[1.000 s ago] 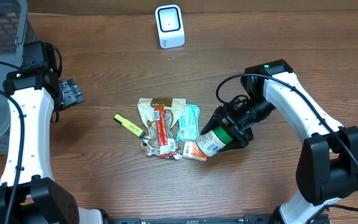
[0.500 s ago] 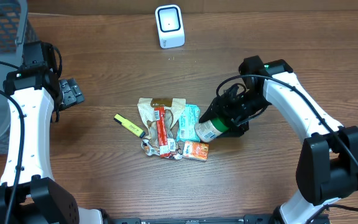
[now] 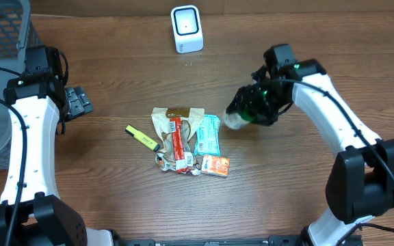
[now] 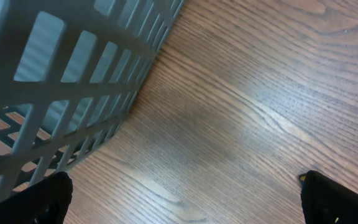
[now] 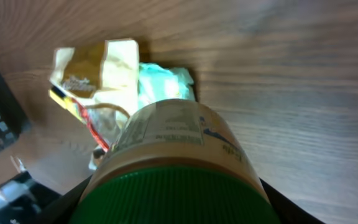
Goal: Scan the item barcode
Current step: 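Hold the jar label in front of the white scanner with right gripper, then carry the jar right and set it down on the table, release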
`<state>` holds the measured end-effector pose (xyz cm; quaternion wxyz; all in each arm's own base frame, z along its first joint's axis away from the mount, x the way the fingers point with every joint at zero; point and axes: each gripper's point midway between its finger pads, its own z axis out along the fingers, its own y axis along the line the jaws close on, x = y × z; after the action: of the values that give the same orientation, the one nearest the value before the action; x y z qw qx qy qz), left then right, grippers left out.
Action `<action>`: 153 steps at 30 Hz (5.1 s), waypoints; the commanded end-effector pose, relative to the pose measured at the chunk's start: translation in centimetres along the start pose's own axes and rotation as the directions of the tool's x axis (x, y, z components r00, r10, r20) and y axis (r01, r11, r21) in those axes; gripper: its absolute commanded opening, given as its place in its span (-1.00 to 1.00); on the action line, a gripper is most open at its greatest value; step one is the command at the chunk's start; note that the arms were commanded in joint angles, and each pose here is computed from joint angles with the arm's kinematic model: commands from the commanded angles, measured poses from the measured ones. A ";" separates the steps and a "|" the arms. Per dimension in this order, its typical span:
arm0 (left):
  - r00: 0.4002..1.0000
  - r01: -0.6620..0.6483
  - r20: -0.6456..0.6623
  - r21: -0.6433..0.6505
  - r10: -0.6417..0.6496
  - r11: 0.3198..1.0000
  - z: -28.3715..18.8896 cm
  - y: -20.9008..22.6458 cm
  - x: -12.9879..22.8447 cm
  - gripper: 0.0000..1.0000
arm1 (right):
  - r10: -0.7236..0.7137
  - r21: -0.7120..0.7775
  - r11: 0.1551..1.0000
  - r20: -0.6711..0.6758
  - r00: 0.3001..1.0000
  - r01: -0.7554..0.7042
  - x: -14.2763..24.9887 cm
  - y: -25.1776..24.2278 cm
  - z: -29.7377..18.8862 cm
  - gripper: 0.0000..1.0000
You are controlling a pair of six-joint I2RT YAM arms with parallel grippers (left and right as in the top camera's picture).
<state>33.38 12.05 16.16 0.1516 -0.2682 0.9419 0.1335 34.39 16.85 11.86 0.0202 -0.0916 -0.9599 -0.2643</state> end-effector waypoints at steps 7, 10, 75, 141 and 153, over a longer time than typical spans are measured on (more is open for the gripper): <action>1.000 -0.011 0.029 0.007 0.011 1.000 -0.9 0.1 -0.6 1.00 | -0.276 0.037 0.959 0.330 0.903 0.280 -5.5 7.5 -10.7 -0.63; 1.000 -0.011 0.029 0.006 0.011 1.000 -0.9 0.1 -0.6 1.00 | -0.366 0.059 0.922 0.461 0.809 0.384 -7.9 10.1 -12.5 -0.75; 1.000 -0.011 0.029 0.006 0.011 1.000 -0.9 0.1 -0.6 1.00 | -0.098 -0.027 0.839 0.975 0.200 0.543 -27.9 19.5 2.4 -0.93; 1.000 -0.011 0.029 0.006 0.011 1.000 -0.9 0.1 -0.6 1.00 | 0.489 0.275 0.714 0.462 0.740 -0.644 -1.3 -27.1 -7.0 -0.37; 1.000 -0.010 0.029 0.006 0.010 1.000 -0.9 0.1 -0.6 1.00 | 0.475 0.275 0.714 0.486 0.733 -0.644 -1.7 -27.5 -6.9 0.96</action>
<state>33.39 12.05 16.18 0.1518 -0.2682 0.9419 0.1333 30.48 -9.68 3.01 -0.0512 -0.4226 -0.9048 -0.0123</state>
